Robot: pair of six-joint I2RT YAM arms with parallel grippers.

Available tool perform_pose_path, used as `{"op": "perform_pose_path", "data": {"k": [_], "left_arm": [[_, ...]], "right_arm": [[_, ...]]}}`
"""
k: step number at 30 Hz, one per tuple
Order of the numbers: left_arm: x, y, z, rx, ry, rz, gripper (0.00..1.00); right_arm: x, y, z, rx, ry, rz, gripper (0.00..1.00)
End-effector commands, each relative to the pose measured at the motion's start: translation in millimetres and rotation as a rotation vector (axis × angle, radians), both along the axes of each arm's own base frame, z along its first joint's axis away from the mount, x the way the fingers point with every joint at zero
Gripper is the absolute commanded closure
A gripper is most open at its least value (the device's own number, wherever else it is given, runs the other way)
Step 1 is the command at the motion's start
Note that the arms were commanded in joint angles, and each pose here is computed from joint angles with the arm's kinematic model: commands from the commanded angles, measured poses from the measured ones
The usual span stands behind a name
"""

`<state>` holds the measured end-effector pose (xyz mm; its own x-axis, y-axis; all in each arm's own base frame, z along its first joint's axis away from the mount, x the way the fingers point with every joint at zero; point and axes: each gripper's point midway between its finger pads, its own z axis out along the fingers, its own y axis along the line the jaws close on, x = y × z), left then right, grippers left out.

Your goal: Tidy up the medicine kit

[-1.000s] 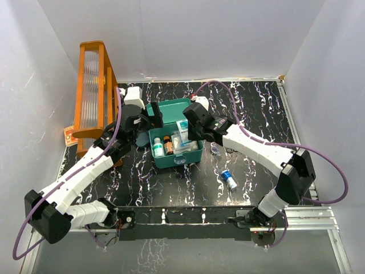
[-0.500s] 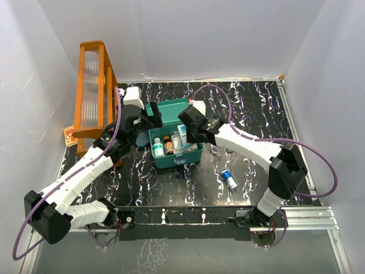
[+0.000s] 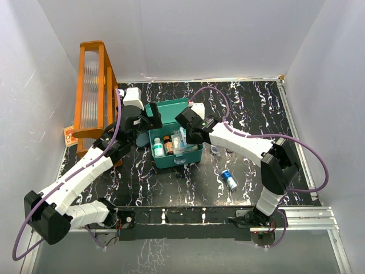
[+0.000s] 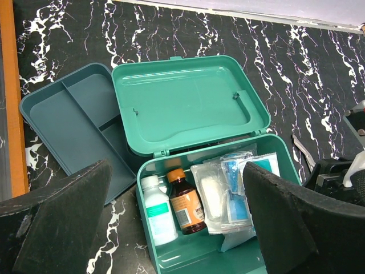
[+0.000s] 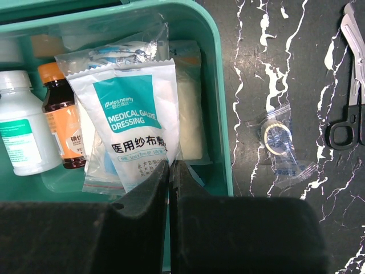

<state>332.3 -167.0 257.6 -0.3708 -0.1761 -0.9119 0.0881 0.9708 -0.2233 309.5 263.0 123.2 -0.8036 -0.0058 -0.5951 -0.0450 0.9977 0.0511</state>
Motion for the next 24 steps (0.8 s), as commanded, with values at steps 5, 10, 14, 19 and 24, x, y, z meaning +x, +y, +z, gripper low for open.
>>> {"op": "perform_pose_path", "data": {"k": [5,10,14,19,24], "left_arm": [[-3.0,9.2,13.1,-0.014,-0.033,0.027,0.01],[-3.0,9.8,13.9,-0.009,-0.034,0.027,0.01],[-3.0,10.2,13.2,-0.004,-0.031,0.029,0.01],[-4.0,10.7,9.2,-0.002,-0.018,0.032,0.01],[-8.3,14.6,0.4,0.006,0.015,0.046,0.01]], "right_arm": [[17.7,10.3,28.5,0.04,-0.083,-0.037,0.85],[22.8,10.8,42.7,0.052,-0.115,-0.047,0.75],[28.0,10.9,56.0,0.056,-0.149,-0.052,0.69],[31.4,34.9,55.1,0.104,-0.139,0.065,0.66],[31.6,53.4,27.9,0.112,-0.072,0.121,0.66]]}}
